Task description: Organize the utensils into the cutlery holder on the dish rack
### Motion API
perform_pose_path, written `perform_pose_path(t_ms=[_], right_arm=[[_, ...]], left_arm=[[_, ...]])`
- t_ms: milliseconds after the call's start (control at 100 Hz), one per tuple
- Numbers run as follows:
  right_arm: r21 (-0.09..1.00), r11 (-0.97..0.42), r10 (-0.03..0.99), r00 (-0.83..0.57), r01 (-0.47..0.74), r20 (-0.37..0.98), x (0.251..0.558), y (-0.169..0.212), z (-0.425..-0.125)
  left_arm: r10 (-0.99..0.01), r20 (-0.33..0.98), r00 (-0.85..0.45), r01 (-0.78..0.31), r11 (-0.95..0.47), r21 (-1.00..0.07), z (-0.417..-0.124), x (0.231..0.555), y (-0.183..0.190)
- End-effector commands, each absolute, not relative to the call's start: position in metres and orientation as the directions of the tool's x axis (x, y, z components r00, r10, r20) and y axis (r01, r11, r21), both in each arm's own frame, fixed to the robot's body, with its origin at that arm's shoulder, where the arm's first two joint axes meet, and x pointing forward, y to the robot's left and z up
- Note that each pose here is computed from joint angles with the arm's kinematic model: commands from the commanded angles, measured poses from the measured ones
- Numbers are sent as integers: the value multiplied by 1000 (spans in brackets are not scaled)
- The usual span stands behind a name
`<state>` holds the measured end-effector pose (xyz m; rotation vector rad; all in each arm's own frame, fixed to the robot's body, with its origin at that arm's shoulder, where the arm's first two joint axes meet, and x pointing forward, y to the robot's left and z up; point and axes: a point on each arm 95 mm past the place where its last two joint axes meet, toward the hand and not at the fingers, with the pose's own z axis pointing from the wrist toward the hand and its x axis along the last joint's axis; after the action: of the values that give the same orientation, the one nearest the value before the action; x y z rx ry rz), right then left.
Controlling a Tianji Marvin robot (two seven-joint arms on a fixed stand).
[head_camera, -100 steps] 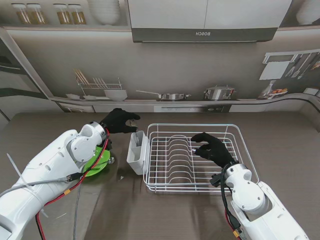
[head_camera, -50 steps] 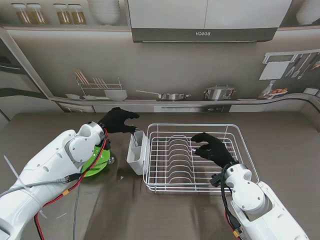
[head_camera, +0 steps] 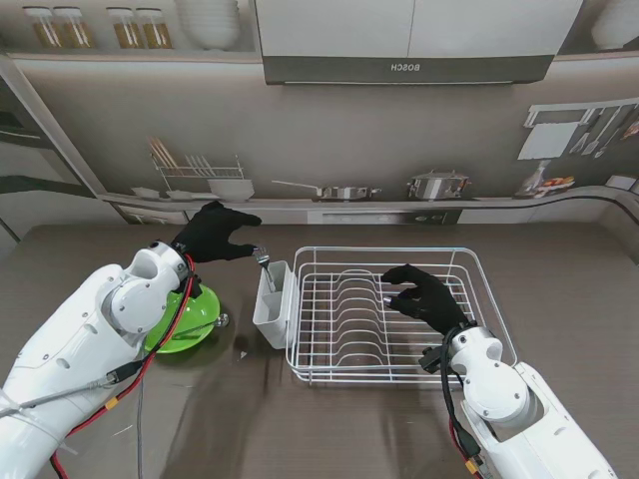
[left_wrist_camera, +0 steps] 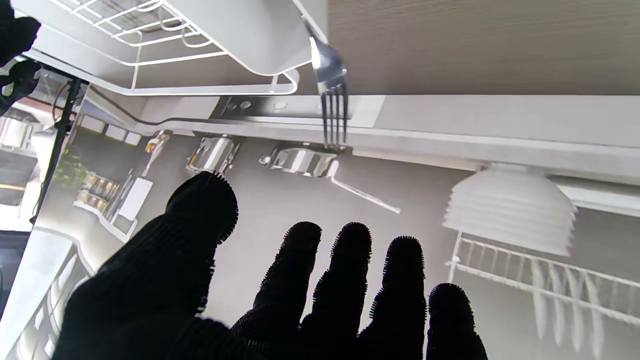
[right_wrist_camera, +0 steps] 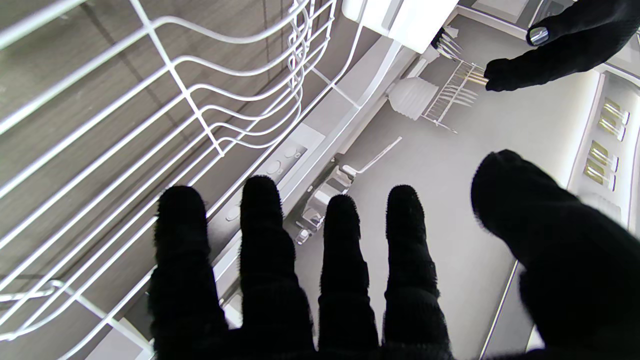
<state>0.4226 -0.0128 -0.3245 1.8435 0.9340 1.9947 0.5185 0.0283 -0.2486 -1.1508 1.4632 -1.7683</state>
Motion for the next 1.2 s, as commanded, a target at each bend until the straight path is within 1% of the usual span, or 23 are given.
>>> perform_pose_path(t_ms=[0,220,540,810,1190], right_arm=[[611,-754,590,-159,242,791,420,-8,-326],[612,-752,589,-166,245,791,419,-7,-326],[612,-751,587,-172,247,791,418,-5,-326],[612,-752,587,-174,247,791,418,-5,-325],[609,-753,585,-171,248,793,417,-5,-325]], left_arm=[[-855,256,-450,-118,-227,-967,-257,512,39],[-888,230,-397,-124,-197,-973,-267,491,61],[-908,182,-378,-204,-110,-973,-289,474,78],[-911,123,-393,-251,-22,-968,-302,470,85],[-898,107,-427,-269,13,-963,-314,479,79]])
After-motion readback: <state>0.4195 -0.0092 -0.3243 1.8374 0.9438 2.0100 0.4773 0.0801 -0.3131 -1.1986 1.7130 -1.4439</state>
